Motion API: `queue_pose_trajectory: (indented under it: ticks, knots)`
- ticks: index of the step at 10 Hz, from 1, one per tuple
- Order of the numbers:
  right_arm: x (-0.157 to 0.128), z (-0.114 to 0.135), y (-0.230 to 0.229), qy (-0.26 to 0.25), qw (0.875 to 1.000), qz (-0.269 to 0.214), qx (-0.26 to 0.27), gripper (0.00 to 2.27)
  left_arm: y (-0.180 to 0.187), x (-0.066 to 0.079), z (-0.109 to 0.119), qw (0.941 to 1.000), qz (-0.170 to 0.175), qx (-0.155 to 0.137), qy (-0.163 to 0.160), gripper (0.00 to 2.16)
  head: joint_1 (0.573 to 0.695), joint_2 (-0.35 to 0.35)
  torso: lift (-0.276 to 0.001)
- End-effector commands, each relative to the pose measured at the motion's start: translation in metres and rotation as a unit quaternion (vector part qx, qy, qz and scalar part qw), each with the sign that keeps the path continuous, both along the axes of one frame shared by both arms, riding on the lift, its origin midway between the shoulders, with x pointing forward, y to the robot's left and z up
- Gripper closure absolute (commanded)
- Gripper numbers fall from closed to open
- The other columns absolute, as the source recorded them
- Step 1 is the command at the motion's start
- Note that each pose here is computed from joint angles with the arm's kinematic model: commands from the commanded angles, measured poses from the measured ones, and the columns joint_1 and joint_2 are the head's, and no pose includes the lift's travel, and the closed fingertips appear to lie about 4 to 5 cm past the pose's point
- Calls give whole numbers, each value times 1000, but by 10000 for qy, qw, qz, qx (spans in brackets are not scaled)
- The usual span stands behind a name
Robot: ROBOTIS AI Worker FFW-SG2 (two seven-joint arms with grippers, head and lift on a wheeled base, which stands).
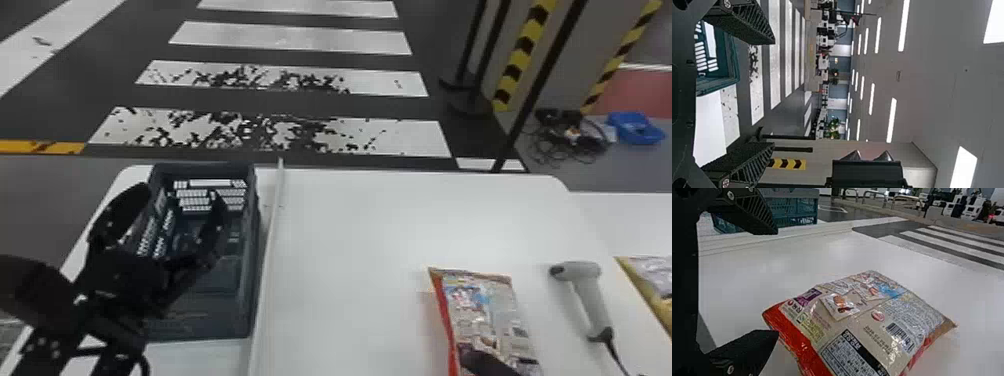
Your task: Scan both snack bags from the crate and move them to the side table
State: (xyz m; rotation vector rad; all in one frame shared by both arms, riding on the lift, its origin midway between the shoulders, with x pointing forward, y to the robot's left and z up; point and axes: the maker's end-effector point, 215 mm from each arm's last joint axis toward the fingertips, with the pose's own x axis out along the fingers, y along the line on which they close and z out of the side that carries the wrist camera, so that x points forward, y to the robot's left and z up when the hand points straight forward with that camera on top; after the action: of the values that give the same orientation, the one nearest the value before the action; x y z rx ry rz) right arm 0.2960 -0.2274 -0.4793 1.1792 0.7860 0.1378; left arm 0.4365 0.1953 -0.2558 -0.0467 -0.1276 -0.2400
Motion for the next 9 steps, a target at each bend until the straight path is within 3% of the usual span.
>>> queue_pose_trajectory:
  ticks: [1, 3, 4, 5, 7, 8, 9]
  knots:
    - [-10, 10, -9, -22, 10000, 73, -26, 103, -1, 1, -1, 10000, 2, -20, 7, 80, 695, -50, -95]
    - [-2, 33, -8, -265, 9993, 255, 22, 134, -3, 1, -3, 10000, -12, -11, 24, 80, 695, -66, -95]
    - [2, 44, -6, -377, 9981, 485, -89, 275, -4, 0, -3, 10000, -19, -9, 25, 80, 695, -68, -95]
    - [7, 55, -3, -593, 9946, 810, -277, 707, -4, 0, -5, 10000, -17, 0, 38, 80, 695, -68, -95]
    - [26, 62, -14, -996, 9809, 1236, -1121, 1916, -3, 0, -9, 10000, -24, 35, 75, 80, 695, -57, -95]
    - [50, 58, -33, -1309, 9667, 1180, -1853, 2135, -2, 0, -12, 9999, -26, 54, 97, 80, 695, -61, -95]
    - [76, 57, -54, -1637, 9371, 1117, -2873, 2246, -1, 1, -15, 9999, -28, 82, 125, 80, 695, -68, -95]
